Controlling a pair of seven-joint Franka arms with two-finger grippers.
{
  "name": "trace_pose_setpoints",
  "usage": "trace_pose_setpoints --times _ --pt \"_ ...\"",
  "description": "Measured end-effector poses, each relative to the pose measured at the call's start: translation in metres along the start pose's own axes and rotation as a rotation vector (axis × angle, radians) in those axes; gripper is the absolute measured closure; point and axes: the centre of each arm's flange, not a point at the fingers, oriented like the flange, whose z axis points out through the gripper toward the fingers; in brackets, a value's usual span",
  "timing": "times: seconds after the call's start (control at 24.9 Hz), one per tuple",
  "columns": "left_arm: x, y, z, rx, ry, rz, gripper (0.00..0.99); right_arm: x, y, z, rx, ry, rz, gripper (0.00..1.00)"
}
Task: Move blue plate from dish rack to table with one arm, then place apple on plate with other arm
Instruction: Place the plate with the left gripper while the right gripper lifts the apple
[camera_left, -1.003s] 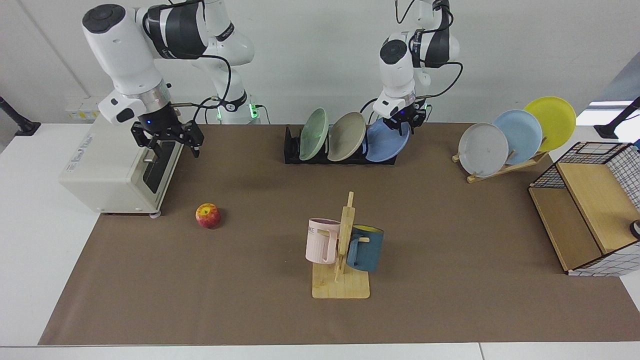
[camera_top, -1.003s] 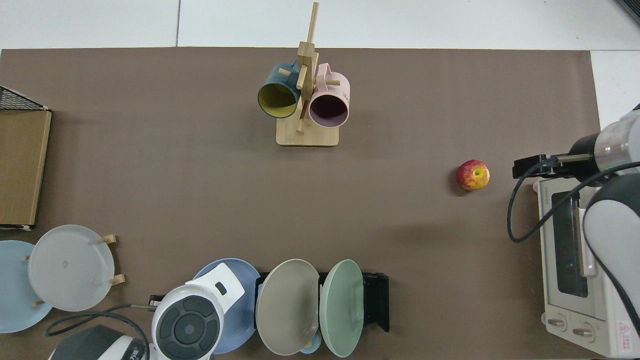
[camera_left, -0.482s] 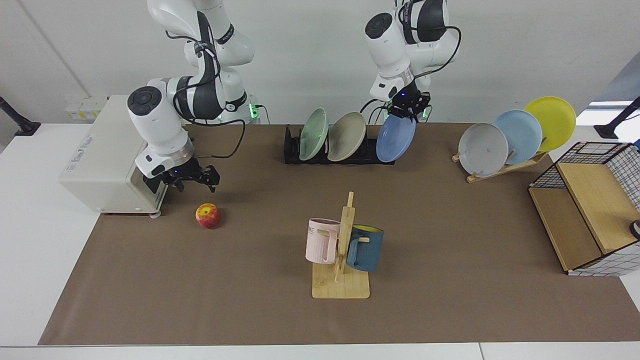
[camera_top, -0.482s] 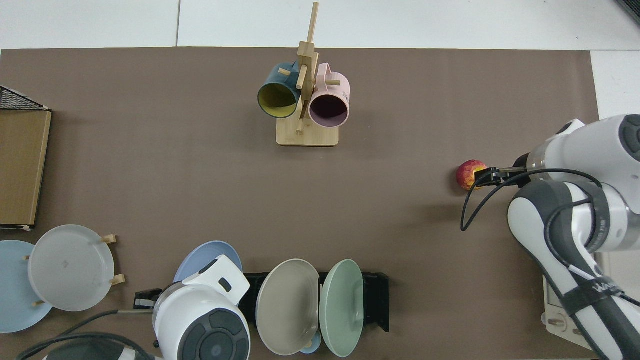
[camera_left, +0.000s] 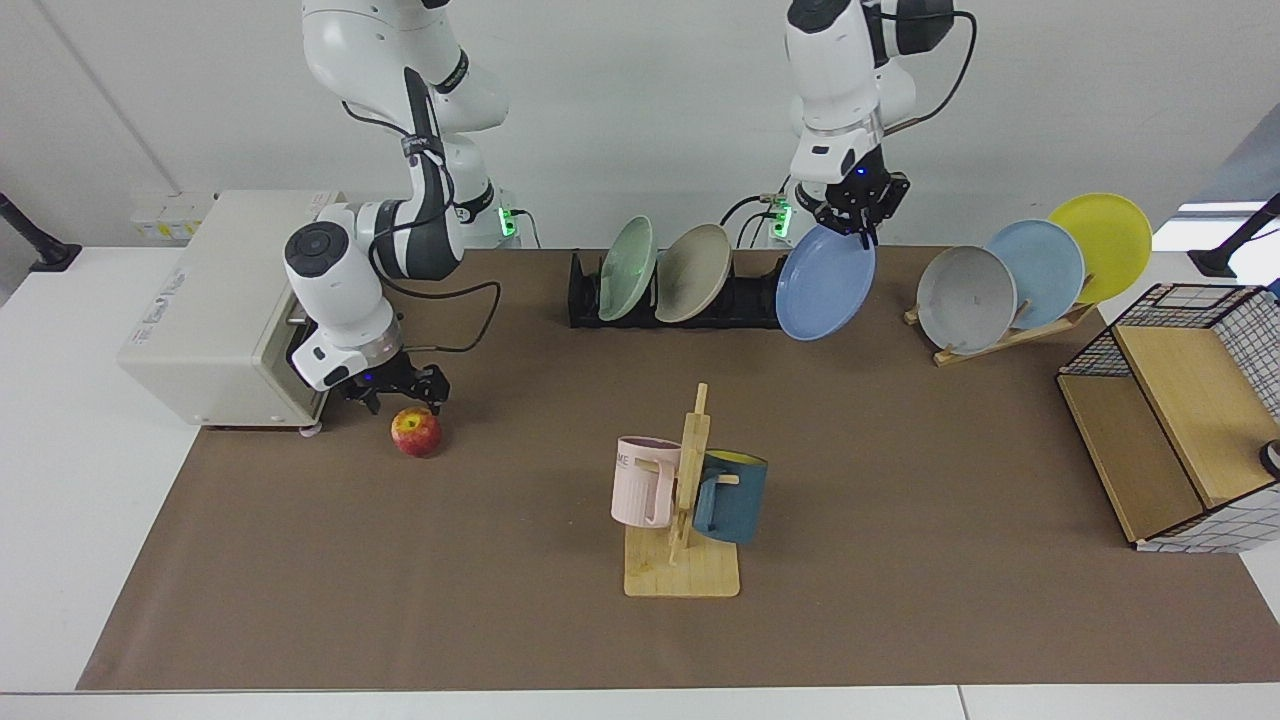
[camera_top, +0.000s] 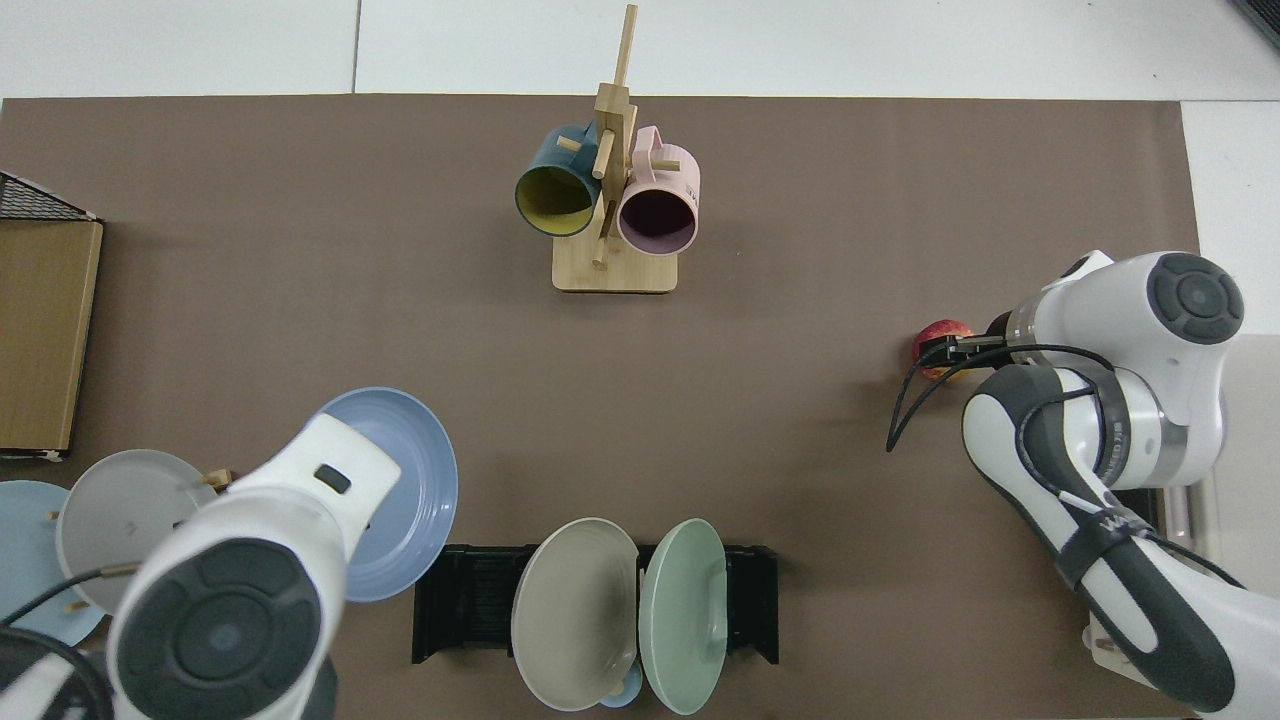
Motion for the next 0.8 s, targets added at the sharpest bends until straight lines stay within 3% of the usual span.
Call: trace_pose_setpoints --times 0.2,0.36,0.44,0.6,0.8 --pt "0.016 0.025 0.047 -0.208 -0.108 -0.068 0.916 0.0 -0.003 0.013 -0.003 -0.011 -0.001 0.0" --pt "0.012 0.063 0.085 -0.303 -0.164 -0.106 0.916 0.001 -0.005 0.012 -0.003 -0.008 -0.002 0.03" --pt "0.003 0.088 0.102 -0.33 -0.168 -0.128 0.916 0.001 -0.005 0.012 -0.003 -0.008 -0.002 0.05" --pt "-0.027 0.128 0.133 -0.364 -0.154 -0.161 0.916 0.001 -0.008 0.012 -0.002 -0.007 -0.007 0.3" --pt "-0.047 0.141 0.152 -0.372 -0.148 -0.178 0.916 0.002 -0.017 0.009 -0.002 -0.001 -0.022 0.3"
